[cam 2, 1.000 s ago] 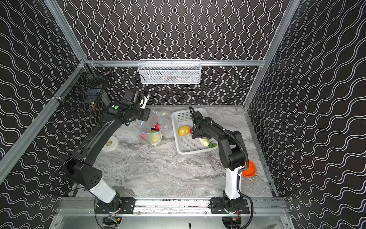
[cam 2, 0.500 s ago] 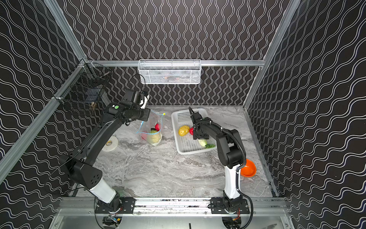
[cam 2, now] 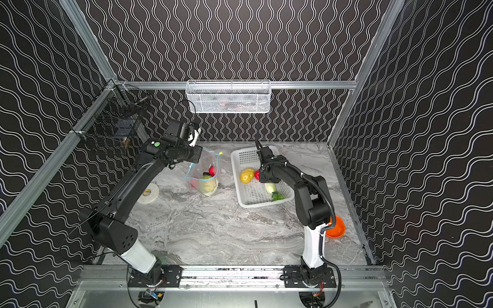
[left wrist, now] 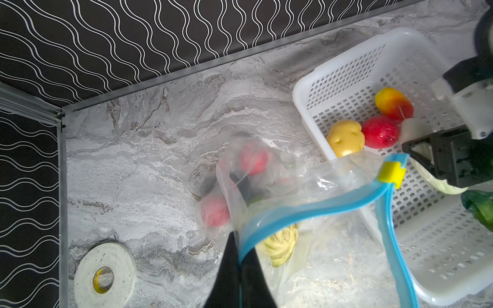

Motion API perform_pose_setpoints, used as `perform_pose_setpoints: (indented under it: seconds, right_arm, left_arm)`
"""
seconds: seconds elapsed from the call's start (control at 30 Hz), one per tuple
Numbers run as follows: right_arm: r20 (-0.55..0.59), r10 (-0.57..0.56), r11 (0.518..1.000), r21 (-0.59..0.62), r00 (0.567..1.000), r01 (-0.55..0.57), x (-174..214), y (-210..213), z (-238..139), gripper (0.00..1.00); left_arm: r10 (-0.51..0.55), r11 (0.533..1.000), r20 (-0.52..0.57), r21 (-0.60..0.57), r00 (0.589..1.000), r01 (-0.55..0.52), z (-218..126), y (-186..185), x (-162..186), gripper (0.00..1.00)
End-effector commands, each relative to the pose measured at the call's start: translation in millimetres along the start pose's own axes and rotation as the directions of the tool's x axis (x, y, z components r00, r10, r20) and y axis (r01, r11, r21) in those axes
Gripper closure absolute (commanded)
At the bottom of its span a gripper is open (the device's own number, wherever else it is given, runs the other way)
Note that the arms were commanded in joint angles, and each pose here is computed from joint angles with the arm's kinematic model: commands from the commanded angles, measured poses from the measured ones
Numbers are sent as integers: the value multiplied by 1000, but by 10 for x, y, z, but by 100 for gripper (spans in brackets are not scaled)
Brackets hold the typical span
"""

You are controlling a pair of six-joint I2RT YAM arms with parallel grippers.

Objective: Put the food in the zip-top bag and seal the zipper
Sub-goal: 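Lower the right gripper and grasp the white radish in the basket, then lift the white radish by its body out of the basket with the right gripper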

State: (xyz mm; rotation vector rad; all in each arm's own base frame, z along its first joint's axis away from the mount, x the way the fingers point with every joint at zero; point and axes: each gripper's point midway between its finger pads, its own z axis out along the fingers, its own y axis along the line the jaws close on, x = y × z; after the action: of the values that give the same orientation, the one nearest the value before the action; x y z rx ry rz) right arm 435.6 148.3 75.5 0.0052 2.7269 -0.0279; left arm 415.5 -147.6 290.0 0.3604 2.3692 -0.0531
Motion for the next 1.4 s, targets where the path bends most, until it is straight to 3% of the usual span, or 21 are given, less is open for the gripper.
perform_pose_setpoints:
  seconds: [0.0,0.2,0.53,1.0,1.1,1.37]
  right_arm:
    - [57,50,997,-60,997,-46,-120,84,-115,67]
    - [145,145,974,-195,979,-116,-287,208,-467,68]
    - [299,315,886,-433,901,-166,-537,367,-1016,69]
    - [398,483,736,-667,780,-115,-776,509,-1628,71]
    - [423,528,700,-707,737,-95,-803,492,-1766,71]
    - [466,561,654,-756,685,-21,-934,535,-2067,70]
  left_arm:
    - [7,1000,25,-1,1000,-7,-38,14,-47,100]
    - [2,1000,24,2,1000,-2,-38,24,-27,100]
    - [-25,999,32,34,999,24,-84,19,-26,100]
    - [-31,998,35,53,999,29,-107,-9,-26,100]
    - [-27,998,34,53,999,25,-106,-7,-9,100]
    - [-25,998,26,63,999,23,-85,-22,-2,100]
